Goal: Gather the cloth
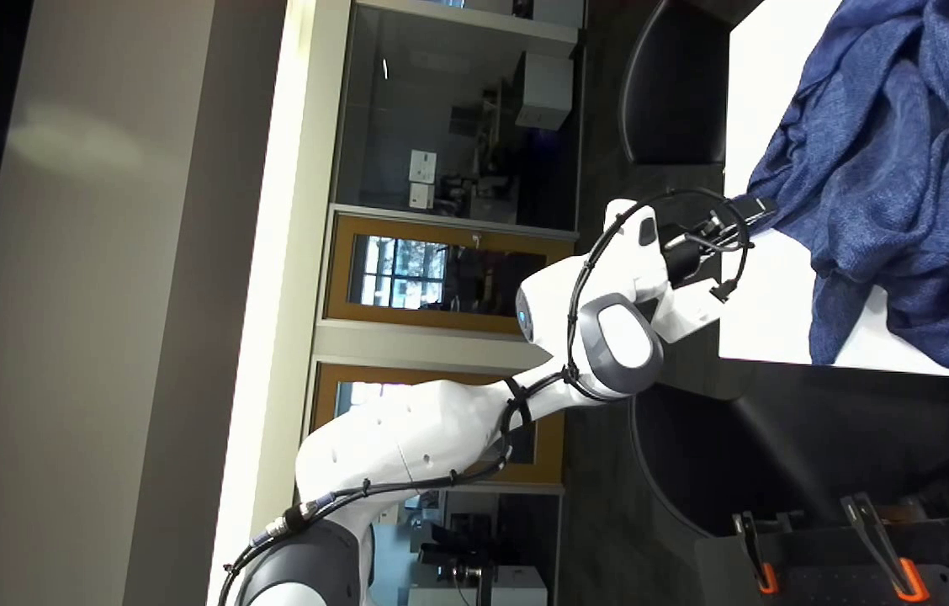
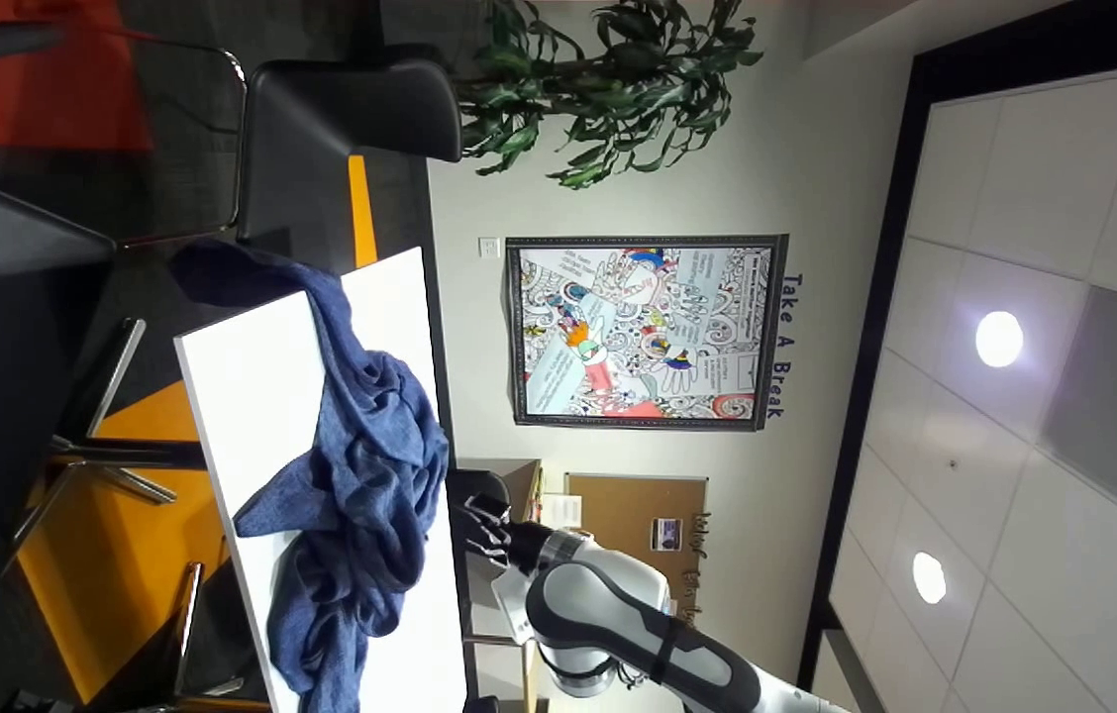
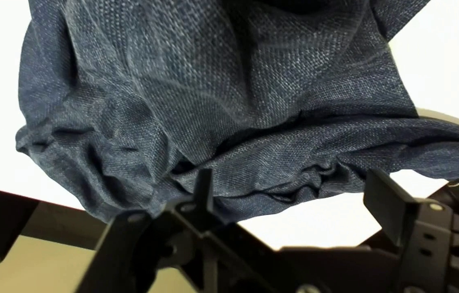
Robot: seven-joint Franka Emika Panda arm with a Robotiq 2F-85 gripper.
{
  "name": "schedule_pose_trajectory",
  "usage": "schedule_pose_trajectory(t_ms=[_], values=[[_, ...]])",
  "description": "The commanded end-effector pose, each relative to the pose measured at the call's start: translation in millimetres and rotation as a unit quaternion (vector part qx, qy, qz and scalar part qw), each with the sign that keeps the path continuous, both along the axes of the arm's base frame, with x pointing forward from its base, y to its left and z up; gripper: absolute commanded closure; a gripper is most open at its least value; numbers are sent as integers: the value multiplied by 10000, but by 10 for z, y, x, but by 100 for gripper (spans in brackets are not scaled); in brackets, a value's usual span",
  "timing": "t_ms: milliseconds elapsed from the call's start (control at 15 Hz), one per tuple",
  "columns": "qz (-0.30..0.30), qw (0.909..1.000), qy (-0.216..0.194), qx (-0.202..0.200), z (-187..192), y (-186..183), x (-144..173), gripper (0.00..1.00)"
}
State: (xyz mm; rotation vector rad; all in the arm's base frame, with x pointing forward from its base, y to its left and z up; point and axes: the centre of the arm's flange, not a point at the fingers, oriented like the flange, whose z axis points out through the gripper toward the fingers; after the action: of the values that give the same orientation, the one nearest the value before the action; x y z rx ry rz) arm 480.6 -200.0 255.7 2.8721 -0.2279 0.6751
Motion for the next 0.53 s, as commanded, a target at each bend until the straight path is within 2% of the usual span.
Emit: schedule_pose_trajectory(t_ms=[0,200,467], values=[[517,9986,-16,86,117,-65,353,0],[925,9955,83,178,7,-11,826,0],[1400,9874,608,411,-319,-136,1471,0]])
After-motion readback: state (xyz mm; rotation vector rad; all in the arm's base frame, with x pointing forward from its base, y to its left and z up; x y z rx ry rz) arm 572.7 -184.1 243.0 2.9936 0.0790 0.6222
